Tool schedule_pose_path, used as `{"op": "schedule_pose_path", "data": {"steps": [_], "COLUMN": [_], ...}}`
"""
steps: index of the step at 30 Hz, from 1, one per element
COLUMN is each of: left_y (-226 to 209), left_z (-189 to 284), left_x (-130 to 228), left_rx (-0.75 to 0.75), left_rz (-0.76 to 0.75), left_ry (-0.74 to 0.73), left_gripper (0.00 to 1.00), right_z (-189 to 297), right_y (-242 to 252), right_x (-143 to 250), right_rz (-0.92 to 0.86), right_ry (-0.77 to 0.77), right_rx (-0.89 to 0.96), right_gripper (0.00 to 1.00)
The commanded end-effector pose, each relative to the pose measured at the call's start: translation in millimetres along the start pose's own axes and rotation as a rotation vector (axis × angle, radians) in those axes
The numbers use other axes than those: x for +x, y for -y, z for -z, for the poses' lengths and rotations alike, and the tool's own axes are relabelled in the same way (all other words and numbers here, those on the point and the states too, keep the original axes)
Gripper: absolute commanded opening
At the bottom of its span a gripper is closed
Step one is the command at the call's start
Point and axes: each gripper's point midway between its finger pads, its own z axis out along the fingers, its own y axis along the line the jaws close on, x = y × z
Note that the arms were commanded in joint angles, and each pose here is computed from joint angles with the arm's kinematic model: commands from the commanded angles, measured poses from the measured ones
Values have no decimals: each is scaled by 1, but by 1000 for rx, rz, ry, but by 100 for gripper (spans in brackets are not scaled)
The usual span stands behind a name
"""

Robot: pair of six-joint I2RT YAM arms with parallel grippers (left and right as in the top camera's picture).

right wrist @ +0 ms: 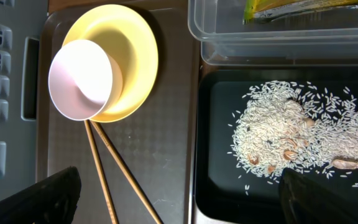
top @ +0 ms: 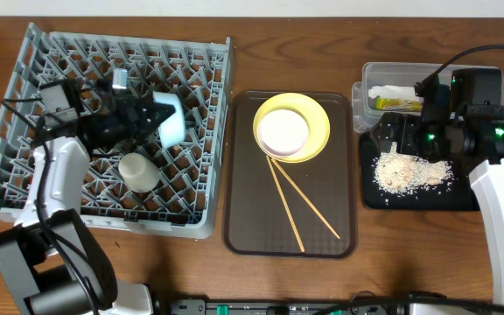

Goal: Sort waste into correct bins and load items into the dishwasher
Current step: 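Carry the light-blue bowl with the left gripper over the dish rack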

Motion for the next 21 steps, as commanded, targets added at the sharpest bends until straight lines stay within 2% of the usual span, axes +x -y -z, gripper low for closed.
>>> {"op": "schedule_pose_path", "data": {"steps": [1, 10, 21], "left_y": [-4, 34, 35], "left_z": [3, 7, -1], "left_x": [-5, 3, 7], "left_rx": [-2, 220, 215], "left_rz": [15, -12, -13], "left_ry": [7, -48, -70], "left_gripper": [8, 7, 7], "right_z": [5, 5, 5], "right_y": [0, 0, 0], "right_x": [-4, -4, -4], "right_rz": [8, 7, 7], "right_ry": [17, 16, 16], "right_rx": [3, 3, 2], "right_gripper": [99, 99, 99]}}
